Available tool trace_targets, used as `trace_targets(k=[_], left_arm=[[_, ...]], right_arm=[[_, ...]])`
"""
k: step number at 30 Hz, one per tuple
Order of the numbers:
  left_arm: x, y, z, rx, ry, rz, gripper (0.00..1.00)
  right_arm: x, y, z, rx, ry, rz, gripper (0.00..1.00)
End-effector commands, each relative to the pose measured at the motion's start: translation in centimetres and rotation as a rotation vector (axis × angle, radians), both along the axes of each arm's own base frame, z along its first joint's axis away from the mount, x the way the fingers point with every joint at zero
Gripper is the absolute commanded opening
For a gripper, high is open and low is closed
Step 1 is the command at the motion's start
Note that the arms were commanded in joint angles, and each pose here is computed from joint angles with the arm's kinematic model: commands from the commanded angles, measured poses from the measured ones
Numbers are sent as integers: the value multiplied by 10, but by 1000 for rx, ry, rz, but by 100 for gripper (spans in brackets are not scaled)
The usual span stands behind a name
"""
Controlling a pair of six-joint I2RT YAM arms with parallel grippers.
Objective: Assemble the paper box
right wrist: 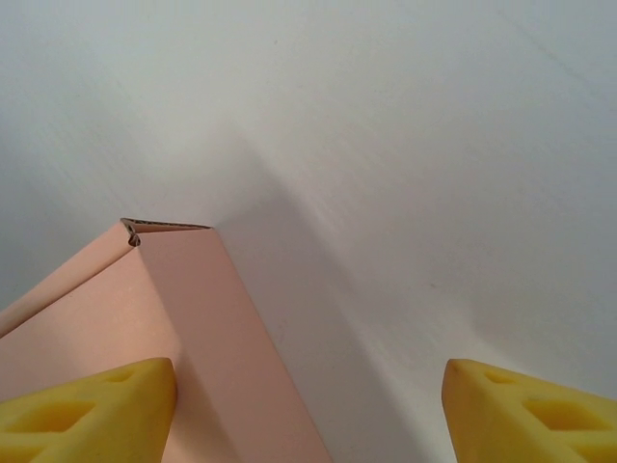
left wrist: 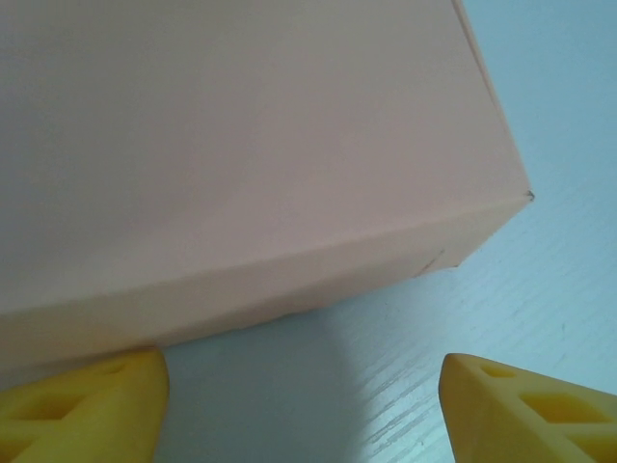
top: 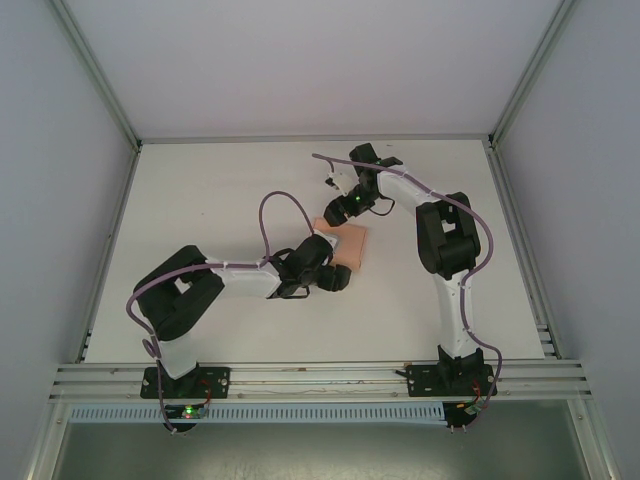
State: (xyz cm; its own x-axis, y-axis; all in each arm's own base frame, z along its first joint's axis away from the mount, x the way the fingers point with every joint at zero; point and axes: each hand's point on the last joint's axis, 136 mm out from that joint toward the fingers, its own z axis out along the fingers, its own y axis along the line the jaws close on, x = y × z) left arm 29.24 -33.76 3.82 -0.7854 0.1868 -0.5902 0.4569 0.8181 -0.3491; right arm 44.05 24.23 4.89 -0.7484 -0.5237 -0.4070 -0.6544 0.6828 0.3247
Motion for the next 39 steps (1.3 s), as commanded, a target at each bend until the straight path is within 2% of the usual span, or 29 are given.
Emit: trace_targets(k=[1,7,8,9,10,14,17,20,22,24,26,29,30,32,34,37,39], left_arm=[[-2,12,3,51,-7,-13,76],[-10,19,5,65,11,-20,84],[-12,19,7,61,12,-25,87],[-13,20,9,60,12,-23,90],[-14,22,14,57,6,-22,99],[-6,41,41,90,-75,48,100],[13,85,75,174,-192,219,100],[40,163,107,264,-293,501,100],[53,224,113,299,-294,707,100],[61,271,114,339,-311,818,100],[66,308,116,447,-401,911,100],[75,344,109,499,-452,963,100],[75,352,108,500,-425,971,100],[80,363,111,528,-493,952,100],[85,366,103,487,-562,936,100],[88,370,75,492,-548,924,100],[94,369,75,503,-543,899,100]], right_arm=[[17,-7,11,-29,-86,-51,77],[39,-11,48,32,-192,-108,83],[42,-12,54,41,-212,-114,95],[44,-13,61,46,-233,-124,98],[47,-15,68,50,-257,-136,98],[58,-39,94,59,-366,-250,98],[58,-73,116,111,-470,-391,98],[44,-125,133,145,-611,-543,98],[26,-160,134,141,-676,-630,98],[8,-191,127,121,-701,-720,98],[-10,-217,113,70,-732,-799,98],[-34,-242,108,27,-900,-865,98],[-40,-249,108,18,-930,-898,98],[-51,-251,106,54,-927,-900,98],[-57,-254,99,77,-942,-912,98],[-64,-238,89,91,-960,-805,98],[-65,-246,97,111,-1001,-870,99]])
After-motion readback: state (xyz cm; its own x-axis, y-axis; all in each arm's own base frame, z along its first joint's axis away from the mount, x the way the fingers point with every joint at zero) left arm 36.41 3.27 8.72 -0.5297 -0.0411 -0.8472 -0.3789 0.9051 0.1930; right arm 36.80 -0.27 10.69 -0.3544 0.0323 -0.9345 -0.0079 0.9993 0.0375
